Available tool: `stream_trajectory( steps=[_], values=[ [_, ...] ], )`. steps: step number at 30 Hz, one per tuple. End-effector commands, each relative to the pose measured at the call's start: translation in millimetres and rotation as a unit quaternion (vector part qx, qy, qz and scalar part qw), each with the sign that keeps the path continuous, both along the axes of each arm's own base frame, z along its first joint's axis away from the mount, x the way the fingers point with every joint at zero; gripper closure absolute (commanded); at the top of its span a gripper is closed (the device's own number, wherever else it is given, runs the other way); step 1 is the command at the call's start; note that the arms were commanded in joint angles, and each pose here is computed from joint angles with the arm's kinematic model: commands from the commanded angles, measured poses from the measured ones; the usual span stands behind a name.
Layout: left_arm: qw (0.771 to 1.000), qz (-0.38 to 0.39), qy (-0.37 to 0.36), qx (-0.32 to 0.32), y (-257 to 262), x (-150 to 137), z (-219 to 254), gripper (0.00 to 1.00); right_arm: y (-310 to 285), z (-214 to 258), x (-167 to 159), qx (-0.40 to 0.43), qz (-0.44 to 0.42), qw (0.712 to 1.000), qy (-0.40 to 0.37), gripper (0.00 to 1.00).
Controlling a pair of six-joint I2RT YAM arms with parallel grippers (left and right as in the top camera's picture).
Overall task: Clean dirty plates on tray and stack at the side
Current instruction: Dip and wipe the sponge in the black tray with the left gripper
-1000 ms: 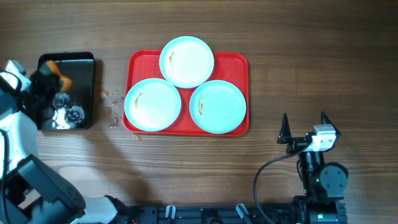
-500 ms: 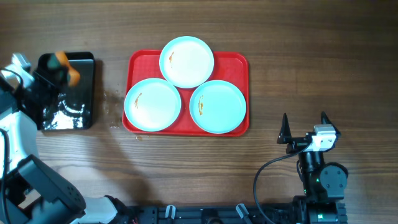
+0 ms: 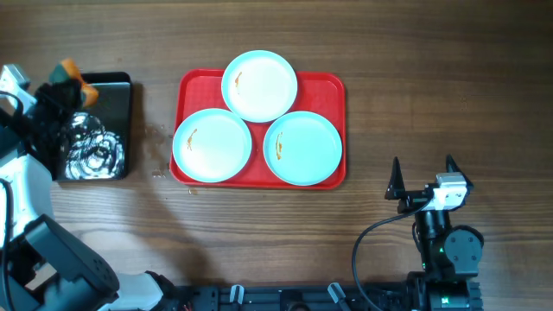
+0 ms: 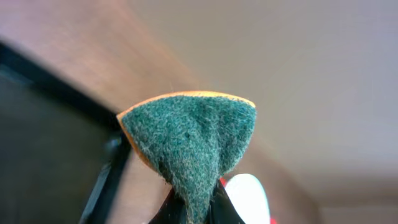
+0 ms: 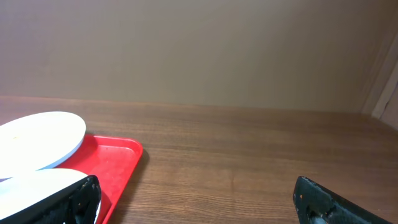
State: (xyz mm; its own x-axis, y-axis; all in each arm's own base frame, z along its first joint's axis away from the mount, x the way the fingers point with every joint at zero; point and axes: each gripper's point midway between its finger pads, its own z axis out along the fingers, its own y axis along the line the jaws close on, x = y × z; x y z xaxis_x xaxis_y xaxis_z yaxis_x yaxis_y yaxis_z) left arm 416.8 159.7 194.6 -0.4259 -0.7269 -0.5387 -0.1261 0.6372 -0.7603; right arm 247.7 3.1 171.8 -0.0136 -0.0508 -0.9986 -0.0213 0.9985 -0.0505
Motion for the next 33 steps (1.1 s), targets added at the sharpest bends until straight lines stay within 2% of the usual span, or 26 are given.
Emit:
stream_trajectory(
  steps=[1, 3, 5, 6, 8, 9, 10, 12, 13, 16, 18, 23, 26, 29, 31, 33],
  values=[
    [0.997, -0.044, -0.041, -0.050, -21.1, -6.5, 37.5, 0.96, 2.0, 0.4, -0.1, -0.004, 0.007, 1.000, -0.002, 0.00],
    [0.998, -0.053, -0.036, -0.028, -22.1, -8.6, 30.3, 0.96, 2.0, 0.4, -0.1, -0.004, 0.007, 1.000, -0.002, 0.00],
    [0.998, -0.050, 0.007, 0.031, -16.8, -16.7, 0.6, 0.96, 2.0, 0.4, -0.1, -0.004, 0.007, 1.000, -0.002, 0.00],
    [0.996, -0.028, 0.059, 0.063, -7.0, -24.9, -24.4, 0.96, 2.0, 0.4, -0.1, -0.004, 0.007, 1.000, -0.002, 0.00],
    [0.970, 0.052, 0.206, 0.120, 26.8, -52.9, -82.3, 0.96, 2.0, 0.4, -0.1, -0.004, 0.007, 1.000, -0.002, 0.00],
    [0.957, 0.077, 0.247, 0.127, 36.6, -63.0, -99.0, 0.96, 2.0, 0.4, -0.1, -0.004, 0.007, 1.000, -0.002, 0.00],
    [0.954, 0.090, 0.262, 0.113, 39.2, -65.9, -107.2, 0.96, 2.0, 0.4, -0.1, -0.004, 0.007, 1.000, -0.002, 0.00],
    [0.964, 0.081, 0.243, 0.075, 31.5, -58.3, -106.3, 0.96, 2.0, 0.4, -0.1, -0.004, 0.007, 1.000, -0.002, 0.00],
    [0.978, 0.045, 0.196, 0.052, 18.4, -44.9, -92.8, 0.96, 2.0, 0.4, -0.1, -0.004, 0.007, 1.000, -0.002, 0.00],
    [0.994, -0.018, 0.103, 0.026, -3.3, -26.5, -58.2, 0.96, 2.0, 0.4, -0.1, -0.005, 0.007, 1.000, -0.002, 0.00],
    [0.998, -0.059, 0.034, -0.006, -18.2, -16.6, -26.5, 0.96, 2.0, 0.4, -0.1, -0.004, 0.007, 1.000, -0.002, 0.00],
    [0.994, -0.077, -0.050, -0.066, -25.0, -6.5, 29.3, 0.96, 2.0, 0.4, -0.1, -0.004, 0.007, 1.000, -0.002, 0.00],
    [0.990, -0.083, -0.075, -0.084, -26.6, -4.0, 49.1, 0.96, 2.0, 0.4, -0.1, -0.004, 0.007, 1.000, -0.002, 0.00],
    [0.990, -0.083, -0.074, -0.087, -26.8, -4.0, 49.5, 0.93, 2.0, 0.4, -0.1, -0.004, 0.007, 1.000, -0.002, 0.00],
    [0.993, -0.089, -0.064, -0.045, -26.2, -8.1, 34.1, 0.88, 2.0, 0.4, -0.1, -0.004, 0.007, 1.000, -0.002, 0.00],
    [0.998, -0.066, -0.013, 0.008, -17.6, -14.7, 1.8, 0.86, 2.0, 0.4, -0.1, -0.004, 0.007, 1.000, -0.002, 0.00]
  ],
)
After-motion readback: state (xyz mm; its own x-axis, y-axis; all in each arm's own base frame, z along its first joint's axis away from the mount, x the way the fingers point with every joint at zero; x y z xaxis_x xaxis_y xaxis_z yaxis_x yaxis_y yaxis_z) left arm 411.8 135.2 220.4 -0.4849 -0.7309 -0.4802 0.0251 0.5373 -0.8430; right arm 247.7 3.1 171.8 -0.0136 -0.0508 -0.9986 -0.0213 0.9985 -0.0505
